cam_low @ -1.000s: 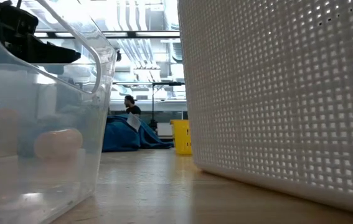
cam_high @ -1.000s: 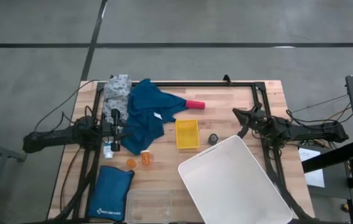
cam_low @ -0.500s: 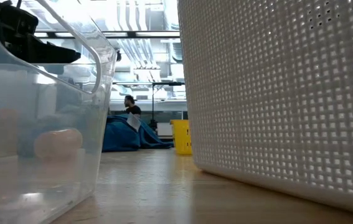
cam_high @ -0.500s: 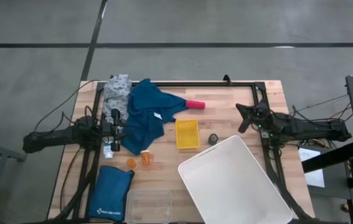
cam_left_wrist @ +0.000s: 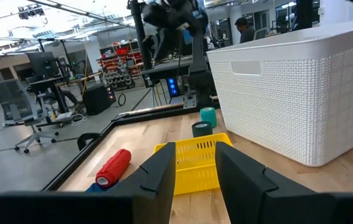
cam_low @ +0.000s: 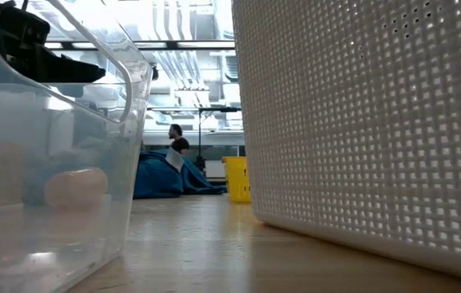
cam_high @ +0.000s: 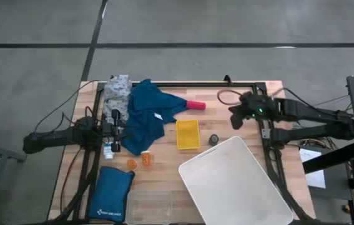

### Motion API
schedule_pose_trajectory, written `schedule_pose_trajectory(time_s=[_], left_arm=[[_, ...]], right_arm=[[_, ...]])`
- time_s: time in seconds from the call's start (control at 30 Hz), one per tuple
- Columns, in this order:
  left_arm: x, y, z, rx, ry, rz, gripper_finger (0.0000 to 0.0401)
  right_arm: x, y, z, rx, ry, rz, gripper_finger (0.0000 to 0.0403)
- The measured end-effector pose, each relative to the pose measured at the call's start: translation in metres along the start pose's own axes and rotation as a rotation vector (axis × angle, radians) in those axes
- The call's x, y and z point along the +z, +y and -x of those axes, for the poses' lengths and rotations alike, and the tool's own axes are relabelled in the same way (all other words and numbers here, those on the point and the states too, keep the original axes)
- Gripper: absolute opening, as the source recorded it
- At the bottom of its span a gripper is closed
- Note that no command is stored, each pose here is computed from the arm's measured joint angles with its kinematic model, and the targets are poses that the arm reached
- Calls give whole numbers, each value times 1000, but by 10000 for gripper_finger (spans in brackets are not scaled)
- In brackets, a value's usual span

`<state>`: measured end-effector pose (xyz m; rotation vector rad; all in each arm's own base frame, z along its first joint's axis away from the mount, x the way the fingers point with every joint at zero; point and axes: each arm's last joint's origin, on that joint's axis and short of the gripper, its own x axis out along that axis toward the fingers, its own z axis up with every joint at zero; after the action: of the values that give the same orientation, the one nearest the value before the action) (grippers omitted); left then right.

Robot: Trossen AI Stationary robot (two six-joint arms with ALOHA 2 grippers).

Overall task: Pick & place medical supplies in basket/bin
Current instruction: Put the black bandage into the yellow bin

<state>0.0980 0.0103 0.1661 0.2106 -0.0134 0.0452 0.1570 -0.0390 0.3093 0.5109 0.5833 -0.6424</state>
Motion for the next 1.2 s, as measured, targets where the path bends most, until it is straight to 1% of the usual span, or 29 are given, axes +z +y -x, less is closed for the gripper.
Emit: schedule_pose_trajectory(time_s=[0.07,0.17,0.27,0.33,0.4,0.57,0.63,0.77,0.93,1.07,1.2], left_arm=[[0,0,0,0,0,0,118],[0,0,0,0,0,0,118],[0,0,0,0,0,0,118],[0,0,0,0,0,0,118],[0,0,0,0,0,0,118],[0,0,0,0,0,0,118],[0,0,0,0,1,0,118],[0,0,0,0,0,0,118],[0,0,0,0,0,0,118],[0,0,0,0,1,0,118],[0,0,0,0,0,0,118]], right_arm=[[16,2,-2,-27,67,-19,8],[34,2,-11,-69,205,-55,8],[49,1,-20,-91,342,-93,8],[56,2,-27,-109,407,-105,8],[62,6,-32,-117,448,-82,8],[77,16,-39,-35,476,37,8],[80,18,-41,-20,491,36,8],[83,21,-43,32,537,-36,8],[84,23,-51,9,560,-125,8],[82,24,-66,-36,603,-215,8],[78,27,-82,-10,694,-297,8]])
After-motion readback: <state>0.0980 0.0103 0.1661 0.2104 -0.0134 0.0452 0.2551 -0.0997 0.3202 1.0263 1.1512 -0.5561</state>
